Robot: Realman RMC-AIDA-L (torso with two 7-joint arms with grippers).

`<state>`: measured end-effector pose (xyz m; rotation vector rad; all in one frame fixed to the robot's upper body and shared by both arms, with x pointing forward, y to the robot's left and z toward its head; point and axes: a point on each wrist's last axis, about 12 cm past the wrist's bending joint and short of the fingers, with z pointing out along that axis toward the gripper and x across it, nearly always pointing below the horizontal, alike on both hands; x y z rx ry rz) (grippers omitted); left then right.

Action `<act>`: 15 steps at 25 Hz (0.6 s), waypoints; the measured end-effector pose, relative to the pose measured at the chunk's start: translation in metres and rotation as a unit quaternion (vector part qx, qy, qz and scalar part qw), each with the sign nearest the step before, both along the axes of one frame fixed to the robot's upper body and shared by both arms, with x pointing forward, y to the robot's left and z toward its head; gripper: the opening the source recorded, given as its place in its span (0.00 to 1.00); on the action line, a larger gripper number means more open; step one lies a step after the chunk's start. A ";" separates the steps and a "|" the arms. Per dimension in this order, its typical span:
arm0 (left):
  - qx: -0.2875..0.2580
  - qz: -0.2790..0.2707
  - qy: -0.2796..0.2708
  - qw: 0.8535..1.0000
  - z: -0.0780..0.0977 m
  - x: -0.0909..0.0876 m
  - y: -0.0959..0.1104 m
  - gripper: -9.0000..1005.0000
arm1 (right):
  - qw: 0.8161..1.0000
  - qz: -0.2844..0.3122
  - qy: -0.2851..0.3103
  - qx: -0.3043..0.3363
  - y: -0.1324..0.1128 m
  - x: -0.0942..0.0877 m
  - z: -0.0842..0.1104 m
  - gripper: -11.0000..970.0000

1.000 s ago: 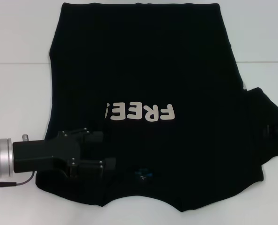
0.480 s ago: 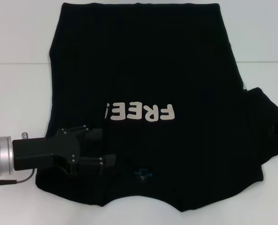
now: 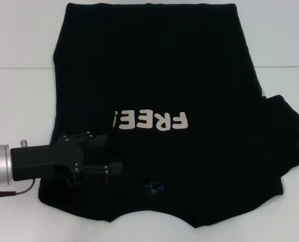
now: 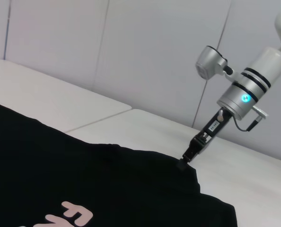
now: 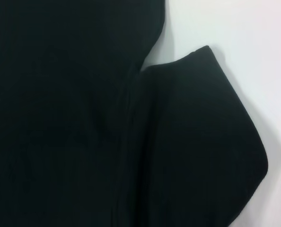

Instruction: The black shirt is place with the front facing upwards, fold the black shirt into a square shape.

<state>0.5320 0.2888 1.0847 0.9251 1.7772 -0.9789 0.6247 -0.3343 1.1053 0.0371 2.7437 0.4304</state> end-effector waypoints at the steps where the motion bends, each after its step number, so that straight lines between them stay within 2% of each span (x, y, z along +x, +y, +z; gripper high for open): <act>1: 0.000 0.001 0.000 1.000 0.000 0.000 0.000 0.92 | 1.000 0.000 0.000 0.000 0.000 0.000 0.000 0.09; 9: -0.001 0.003 0.000 1.000 0.000 0.000 0.001 0.92 | 1.000 -0.001 -0.005 0.000 -0.005 0.000 0.005 0.03; 15: -0.003 0.003 0.002 1.000 0.001 0.001 0.001 0.92 | 0.999 -0.032 -0.021 0.016 -0.030 -0.011 0.018 0.03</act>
